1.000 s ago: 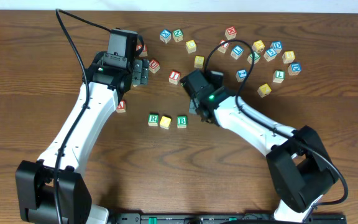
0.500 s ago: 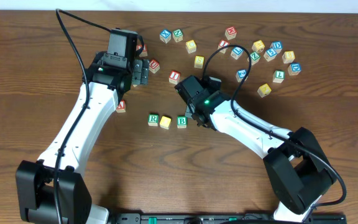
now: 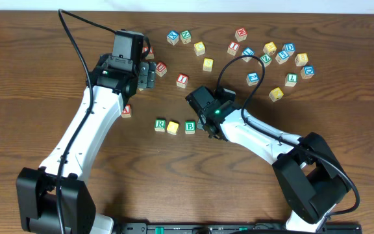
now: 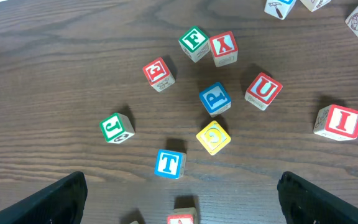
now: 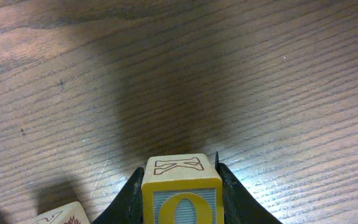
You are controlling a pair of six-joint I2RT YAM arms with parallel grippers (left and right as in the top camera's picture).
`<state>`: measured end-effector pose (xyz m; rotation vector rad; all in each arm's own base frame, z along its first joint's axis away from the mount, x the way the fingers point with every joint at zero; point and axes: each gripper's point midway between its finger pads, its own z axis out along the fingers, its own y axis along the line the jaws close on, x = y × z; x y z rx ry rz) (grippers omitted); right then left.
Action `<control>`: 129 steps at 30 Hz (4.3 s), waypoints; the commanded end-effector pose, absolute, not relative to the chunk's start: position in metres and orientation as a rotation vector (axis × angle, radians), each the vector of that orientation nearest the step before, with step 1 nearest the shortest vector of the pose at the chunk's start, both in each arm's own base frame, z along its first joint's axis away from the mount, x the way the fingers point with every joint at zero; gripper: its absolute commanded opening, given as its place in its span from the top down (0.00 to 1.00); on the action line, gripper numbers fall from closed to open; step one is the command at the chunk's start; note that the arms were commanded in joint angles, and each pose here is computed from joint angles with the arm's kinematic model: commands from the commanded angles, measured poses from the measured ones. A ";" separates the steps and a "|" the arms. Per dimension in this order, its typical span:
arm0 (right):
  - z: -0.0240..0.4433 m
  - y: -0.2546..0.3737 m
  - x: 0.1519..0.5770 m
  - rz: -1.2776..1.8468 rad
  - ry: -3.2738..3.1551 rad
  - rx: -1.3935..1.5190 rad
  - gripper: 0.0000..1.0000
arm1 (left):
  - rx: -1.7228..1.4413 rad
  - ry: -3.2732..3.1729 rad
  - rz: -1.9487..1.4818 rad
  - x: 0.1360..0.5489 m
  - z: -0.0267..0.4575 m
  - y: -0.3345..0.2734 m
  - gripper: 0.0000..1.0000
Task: Spell out ROBOT
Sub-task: 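Lower the O block to the right of the green B block, then open the right gripper to release the O block and raise it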
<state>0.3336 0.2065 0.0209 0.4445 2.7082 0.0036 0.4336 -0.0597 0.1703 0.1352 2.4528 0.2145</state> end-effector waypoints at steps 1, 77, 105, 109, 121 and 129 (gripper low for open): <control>0.028 0.209 0.332 0.018 2.699 0.414 0.86 | 0.121 2.414 0.224 0.435 0.188 -0.055 0.04; 0.016 0.243 0.320 0.125 2.698 0.186 0.81 | 0.121 2.413 0.224 0.435 0.188 -0.055 0.04; 0.017 0.239 0.324 0.114 2.691 0.204 0.48 | 0.121 2.413 0.224 0.435 0.188 -0.055 0.04; 0.017 0.234 0.327 0.110 2.689 0.224 0.47 | 0.120 2.413 0.224 0.435 0.188 -0.055 0.04; 0.018 0.226 0.337 0.109 2.676 0.242 0.48 | 0.121 2.413 0.224 0.435 0.188 -0.055 0.04; 0.021 0.226 0.344 0.126 2.654 0.236 0.47 | 0.121 2.414 0.224 0.435 0.188 -0.055 0.04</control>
